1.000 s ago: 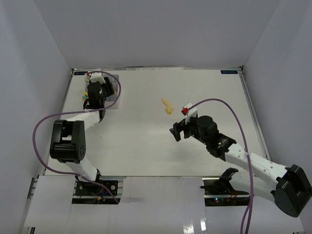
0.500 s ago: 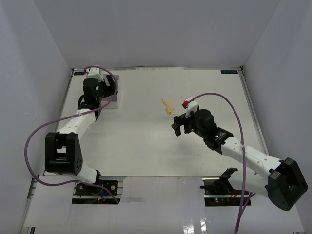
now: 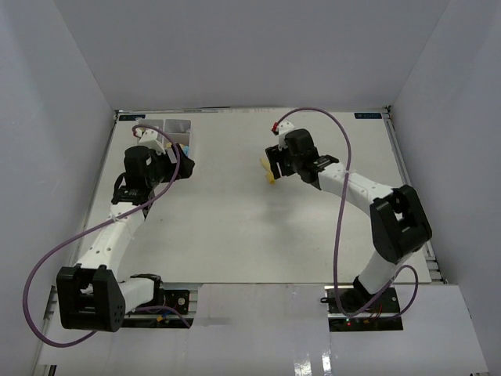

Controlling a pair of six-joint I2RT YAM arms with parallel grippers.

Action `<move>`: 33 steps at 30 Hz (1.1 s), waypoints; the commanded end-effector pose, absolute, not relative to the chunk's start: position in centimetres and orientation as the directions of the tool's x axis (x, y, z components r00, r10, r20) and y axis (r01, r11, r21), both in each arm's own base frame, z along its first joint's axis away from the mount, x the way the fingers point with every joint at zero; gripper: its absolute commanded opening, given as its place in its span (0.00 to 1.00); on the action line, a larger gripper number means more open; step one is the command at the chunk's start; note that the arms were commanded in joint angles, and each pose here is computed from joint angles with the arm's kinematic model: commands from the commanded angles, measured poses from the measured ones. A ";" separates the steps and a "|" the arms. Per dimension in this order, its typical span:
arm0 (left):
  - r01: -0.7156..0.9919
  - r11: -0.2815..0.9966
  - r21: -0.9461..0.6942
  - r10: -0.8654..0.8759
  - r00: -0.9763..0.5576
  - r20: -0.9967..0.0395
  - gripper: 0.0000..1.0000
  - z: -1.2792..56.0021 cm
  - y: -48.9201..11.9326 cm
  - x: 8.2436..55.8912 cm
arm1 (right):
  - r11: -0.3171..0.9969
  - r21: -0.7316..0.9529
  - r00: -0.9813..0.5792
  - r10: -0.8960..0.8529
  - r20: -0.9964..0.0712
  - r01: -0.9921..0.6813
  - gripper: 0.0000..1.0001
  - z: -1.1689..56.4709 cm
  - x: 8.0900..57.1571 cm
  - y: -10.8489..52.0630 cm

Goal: Sort the stationery into containers
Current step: Pick up the pen from the center of the board.

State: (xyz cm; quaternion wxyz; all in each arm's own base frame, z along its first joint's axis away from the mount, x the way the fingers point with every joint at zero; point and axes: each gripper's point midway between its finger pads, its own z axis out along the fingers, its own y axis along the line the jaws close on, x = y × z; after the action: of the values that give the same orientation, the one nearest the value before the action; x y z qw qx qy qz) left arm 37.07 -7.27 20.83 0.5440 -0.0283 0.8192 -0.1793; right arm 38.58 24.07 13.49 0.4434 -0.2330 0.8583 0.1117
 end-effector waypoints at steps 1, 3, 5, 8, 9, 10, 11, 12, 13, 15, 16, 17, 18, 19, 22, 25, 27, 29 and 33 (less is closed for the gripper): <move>0.179 0.918 -0.353 -0.246 -0.439 -0.864 0.98 20.5 -8.3 36.4 | 0.838 -0.091 -0.480 -0.392 -0.785 -0.537 0.72 13.1 40.9 24.8; 0.181 0.916 -0.357 -0.244 -0.455 -0.856 0.98 20.1 -8.5 36.5 | 0.832 -0.099 -0.484 -0.410 -0.773 -0.546 0.70 12.2 42.2 25.6; 0.183 0.912 -0.368 -0.248 -0.470 -0.847 0.98 19.8 -8.6 36.5 | 0.817 -0.101 -0.494 -0.436 -0.752 -0.568 0.69 10.6 42.8 26.3; 0.197 0.900 -0.388 -0.254 -0.487 -0.836 0.98 19.7 -9.2 36.4 | 0.804 -0.109 -0.496 -0.460 -0.736 -0.585 0.68 9.4 44.1 27.2; 0.204 0.897 -0.391 -0.255 -0.485 -0.837 0.98 19.9 -9.3 36.3 | 0.801 -0.110 -0.505 -0.470 -0.724 -0.588 0.66 8.9 44.2 27.3; 0.202 0.899 -0.390 -0.254 -0.485 -0.837 0.98 19.9 -9.2 36.3 | 0.802 -0.112 -0.497 -0.465 -0.733 -0.587 0.66 9.3 45.0 27.7; 0.203 0.898 -0.390 -0.253 -0.486 -0.837 0.98 19.9 -9.3 36.3 | 0.798 -0.109 -0.510 -0.477 -0.715 -0.593 0.66 8.0 45.1 27.9; 0.202 0.898 -0.390 -0.253 -0.487 -0.836 0.98 19.9 -9.3 36.3 | 0.797 -0.109 -0.511 -0.478 -0.714 -0.594 0.65 7.8 45.4 28.1; 0.201 0.898 -0.390 -0.253 -0.489 -0.835 0.98 19.8 -9.3 36.3 | 0.797 -0.109 -0.507 -0.475 -0.719 -0.594 0.64 8.0 45.9 28.4; 0.196 0.897 -0.395 -0.257 -0.495 -0.830 0.98 19.6 -9.3 36.4 | 0.795 -0.107 -0.516 -0.483 -0.708 -0.597 0.64 6.8 46.2 28.6; 0.198 0.896 -0.396 -0.256 -0.498 -0.829 0.98 19.6 -9.3 36.4 | 0.795 -0.111 -0.508 -0.481 -0.715 -0.597 0.63 7.1 46.7 28.9; 0.199 0.896 -0.397 -0.257 -0.498 -0.828 0.98 19.6 -9.3 36.4 | 0.794 -0.114 -0.513 -0.487 -0.707 -0.597 0.63 6.4 46.9 29.0; 0.200 0.895 -0.400 -0.257 -0.502 -0.826 0.98 19.6 -9.4 36.3 | 0.793 -0.117 -0.512 -0.490 -0.705 -0.598 0.63 6.3 47.1 29.0; 0.202 0.894 -0.400 -0.257 -0.501 -0.827 0.98 19.6 -9.4 36.3 | 0.792 -0.118 -0.514 -0.493 -0.702 -0.599 0.62 6.1 47.2 29.1; 0.204 0.893 -0.402 -0.258 -0.502 -0.826 0.98 19.6 -9.5 36.3 | 0.790 -0.102 -0.526 -0.492 -0.694 -0.605 0.61 5.4 47.6 29.3; 0.207 0.891 -0.403 -0.258 -0.501 -0.826 0.98 19.7 -9.5 36.3 | 0.791 -0.086 -0.539 -0.487 -0.687 -0.605 0.59 4.6 47.6 29.4; 0.206 0.890 -0.406 -0.258 -0.506 -0.823 0.98 19.5 -9.6 36.2 | 0.796 -0.077 -0.552 -0.483 -0.680 -0.601 0.59 3.9 47.6 29.1; 0.211 0.887 -0.410 -0.257 -0.511 -0.820 0.98 19.4 -9.7 36.2 | 0.796 -0.065 -0.563 -0.480 -0.673 -0.601 0.55 3.4 47.5 29.1; 0.219 0.882 -0.417 -0.257 -0.517 -0.816 0.98 19.4 -9.9 36.1 | 0.797 -0.057 -0.573 -0.480 -0.665 -0.602 0.49 2.9 47.4 28.9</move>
State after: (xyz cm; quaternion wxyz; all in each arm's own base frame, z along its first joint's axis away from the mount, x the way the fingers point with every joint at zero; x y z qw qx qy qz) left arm 36.09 -9.27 18.20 0.4865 -0.0209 0.8432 -0.2279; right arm 46.76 28.84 2.89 0.3454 -0.3079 0.8824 0.0854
